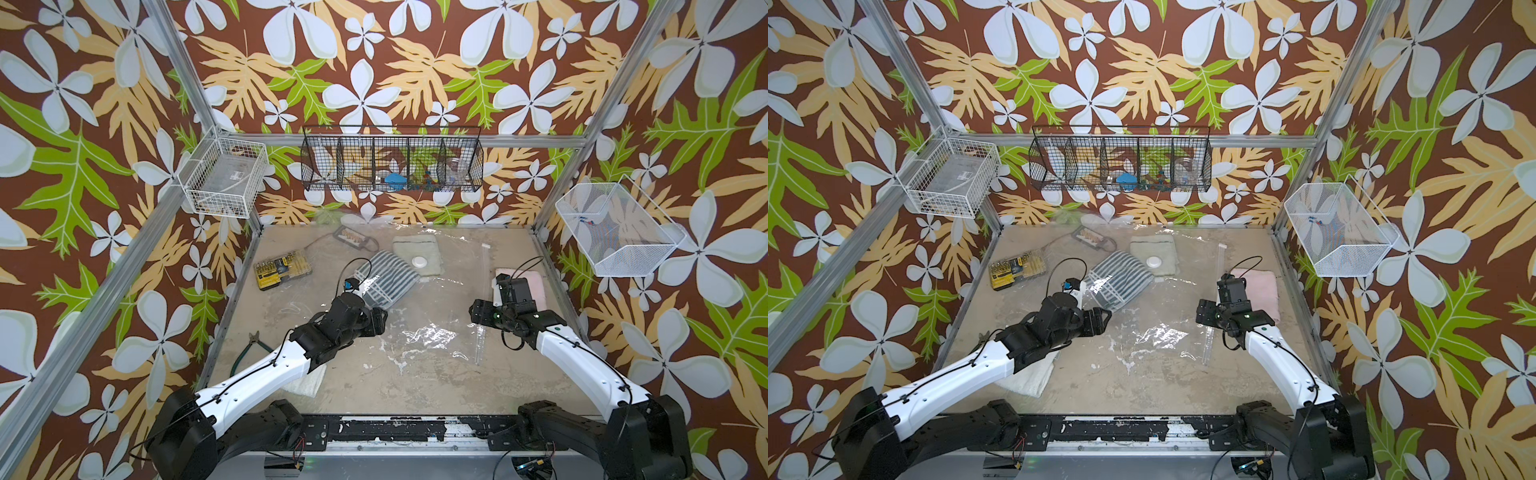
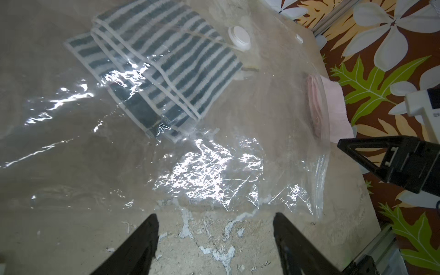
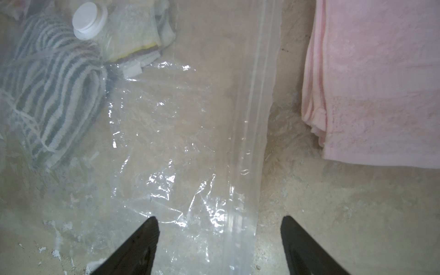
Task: Place the folded towel into the vacuum bag
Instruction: Adjust the vacuum bag at the center of the board.
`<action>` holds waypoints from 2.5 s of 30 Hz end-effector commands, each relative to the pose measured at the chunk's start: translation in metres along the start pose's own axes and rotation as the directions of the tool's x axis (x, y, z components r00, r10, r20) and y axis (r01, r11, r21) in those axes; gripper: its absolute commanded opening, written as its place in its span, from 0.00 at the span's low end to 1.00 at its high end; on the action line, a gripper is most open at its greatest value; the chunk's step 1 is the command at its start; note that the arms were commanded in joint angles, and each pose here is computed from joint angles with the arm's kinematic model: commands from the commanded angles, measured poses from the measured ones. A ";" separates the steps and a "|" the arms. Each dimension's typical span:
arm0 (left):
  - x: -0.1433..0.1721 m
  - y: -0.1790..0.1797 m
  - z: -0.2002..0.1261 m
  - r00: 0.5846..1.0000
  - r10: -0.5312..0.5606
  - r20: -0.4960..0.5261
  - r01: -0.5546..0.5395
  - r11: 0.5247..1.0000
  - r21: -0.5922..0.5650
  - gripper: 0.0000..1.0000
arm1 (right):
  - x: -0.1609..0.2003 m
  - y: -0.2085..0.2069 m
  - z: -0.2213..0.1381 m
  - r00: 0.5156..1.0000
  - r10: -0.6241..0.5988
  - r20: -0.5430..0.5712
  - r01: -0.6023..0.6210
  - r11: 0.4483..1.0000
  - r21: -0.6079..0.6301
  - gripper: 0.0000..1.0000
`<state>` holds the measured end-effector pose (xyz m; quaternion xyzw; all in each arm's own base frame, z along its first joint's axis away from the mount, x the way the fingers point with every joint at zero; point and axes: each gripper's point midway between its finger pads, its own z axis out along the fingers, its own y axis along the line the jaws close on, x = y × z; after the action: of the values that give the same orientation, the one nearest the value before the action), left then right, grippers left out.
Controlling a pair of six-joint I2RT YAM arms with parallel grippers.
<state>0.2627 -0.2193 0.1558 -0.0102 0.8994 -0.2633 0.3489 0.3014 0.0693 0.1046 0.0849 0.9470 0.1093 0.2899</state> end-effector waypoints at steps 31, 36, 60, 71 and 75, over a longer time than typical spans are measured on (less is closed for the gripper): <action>0.096 0.024 0.061 0.967 -0.158 -0.201 0.168 0.985 0.035 0.83 | -0.002 -0.027 0.022 0.980 0.196 -0.037 -0.197 0.980 -0.030 0.00; 0.076 0.020 0.079 0.984 -0.104 -0.144 0.107 0.994 0.011 0.83 | 0.018 -0.030 0.003 0.978 0.206 -0.043 -0.208 0.978 -0.029 0.00; -0.015 0.035 0.053 0.996 -0.089 -0.025 0.087 0.994 -0.068 0.82 | 0.093 0.067 0.002 0.978 0.072 -0.196 -0.111 0.974 -0.196 0.38; 0.023 0.067 0.005 0.984 -0.173 -0.031 0.168 0.978 -0.123 0.83 | 0.019 -0.007 0.008 0.986 0.152 -0.063 -0.153 0.988 -0.006 0.95; 0.038 0.073 0.006 0.977 -0.207 -0.059 0.199 0.972 -0.124 0.83 | -0.003 -0.003 0.025 0.979 0.191 -0.066 -0.194 0.980 -0.038 0.95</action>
<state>0.2562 -0.1677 0.1001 -0.1021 0.9167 -0.2401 0.3027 0.3014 0.0672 0.0824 0.1753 0.9433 0.1489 0.2394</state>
